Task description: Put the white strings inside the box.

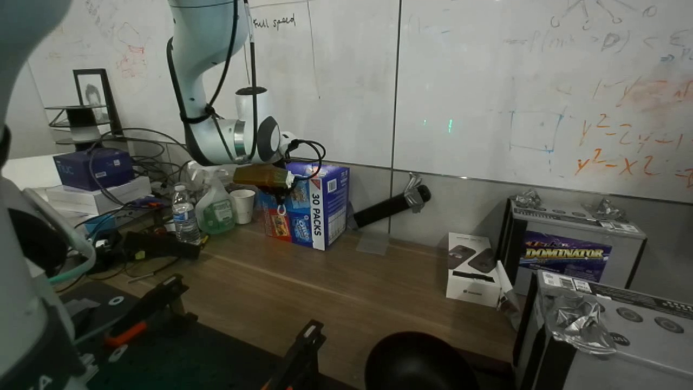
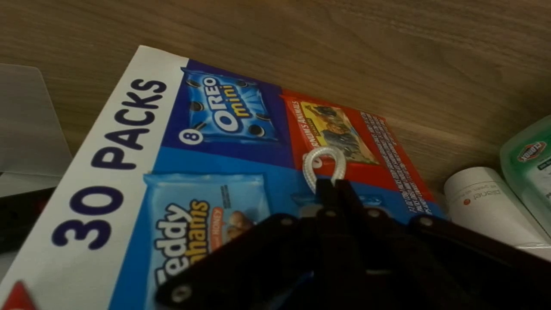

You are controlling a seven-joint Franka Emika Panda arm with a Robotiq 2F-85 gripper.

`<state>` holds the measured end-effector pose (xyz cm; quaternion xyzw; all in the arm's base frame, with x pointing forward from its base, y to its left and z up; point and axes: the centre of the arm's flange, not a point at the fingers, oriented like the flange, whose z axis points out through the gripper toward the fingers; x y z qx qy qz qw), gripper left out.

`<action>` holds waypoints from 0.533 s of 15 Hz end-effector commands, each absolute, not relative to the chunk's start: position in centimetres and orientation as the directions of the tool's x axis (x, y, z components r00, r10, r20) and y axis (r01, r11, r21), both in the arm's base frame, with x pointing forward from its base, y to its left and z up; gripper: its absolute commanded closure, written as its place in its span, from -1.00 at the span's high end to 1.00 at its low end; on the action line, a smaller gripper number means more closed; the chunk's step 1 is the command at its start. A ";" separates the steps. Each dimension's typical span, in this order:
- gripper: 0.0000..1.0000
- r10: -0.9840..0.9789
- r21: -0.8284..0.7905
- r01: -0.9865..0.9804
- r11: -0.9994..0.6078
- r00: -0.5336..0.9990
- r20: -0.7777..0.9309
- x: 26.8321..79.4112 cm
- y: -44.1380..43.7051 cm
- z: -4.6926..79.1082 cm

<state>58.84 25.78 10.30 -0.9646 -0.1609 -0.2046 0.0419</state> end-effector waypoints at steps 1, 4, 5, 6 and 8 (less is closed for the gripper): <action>-0.96 0.286 -0.022 0.328 -0.944 0.853 0.436 59.5 26.2 11.7; -0.97 0.269 -0.053 0.327 -0.944 0.850 0.453 59.9 26.8 14.3; -0.97 0.263 -0.066 0.328 -0.942 0.847 0.461 59.9 27.1 15.4; -0.97 0.256 -0.076 0.328 -0.942 0.844 0.471 60.1 27.3 16.5; -0.97 0.238 -0.105 0.327 -0.939 0.841 0.486 60.4 27.9 18.9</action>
